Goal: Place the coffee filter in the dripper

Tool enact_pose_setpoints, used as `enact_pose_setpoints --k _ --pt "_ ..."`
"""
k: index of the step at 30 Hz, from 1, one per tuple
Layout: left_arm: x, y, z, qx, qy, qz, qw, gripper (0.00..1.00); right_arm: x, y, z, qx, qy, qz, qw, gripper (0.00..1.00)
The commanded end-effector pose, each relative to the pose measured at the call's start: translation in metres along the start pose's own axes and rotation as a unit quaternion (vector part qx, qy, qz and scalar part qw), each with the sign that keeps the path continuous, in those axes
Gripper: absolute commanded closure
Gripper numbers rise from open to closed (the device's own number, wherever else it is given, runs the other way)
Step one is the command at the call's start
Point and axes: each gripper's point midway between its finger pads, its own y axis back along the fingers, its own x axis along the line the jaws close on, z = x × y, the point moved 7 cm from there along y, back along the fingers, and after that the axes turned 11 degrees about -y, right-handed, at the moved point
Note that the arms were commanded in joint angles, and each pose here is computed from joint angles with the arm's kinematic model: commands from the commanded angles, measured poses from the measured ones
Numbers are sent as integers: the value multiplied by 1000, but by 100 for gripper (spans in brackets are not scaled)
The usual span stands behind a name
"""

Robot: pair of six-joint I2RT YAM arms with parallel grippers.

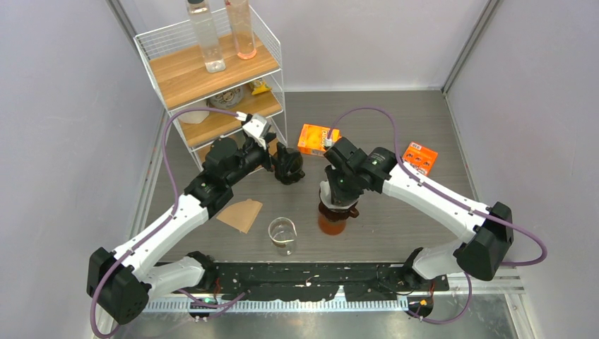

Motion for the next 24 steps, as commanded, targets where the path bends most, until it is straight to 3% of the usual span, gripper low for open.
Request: enact_pose_setpoints --k 1,12,24 --pt "2 -1 13 -33 -11 1 999 0 2 18 9 -31 -7 3 999 71" --pt "4 -1 13 -32 -13 7 999 1 0 16 7 -32 -16 -18 999 57" --pt "4 -1 13 -31 -16 8 999 1 -2 16 8 -33 -15 -34 999 53"
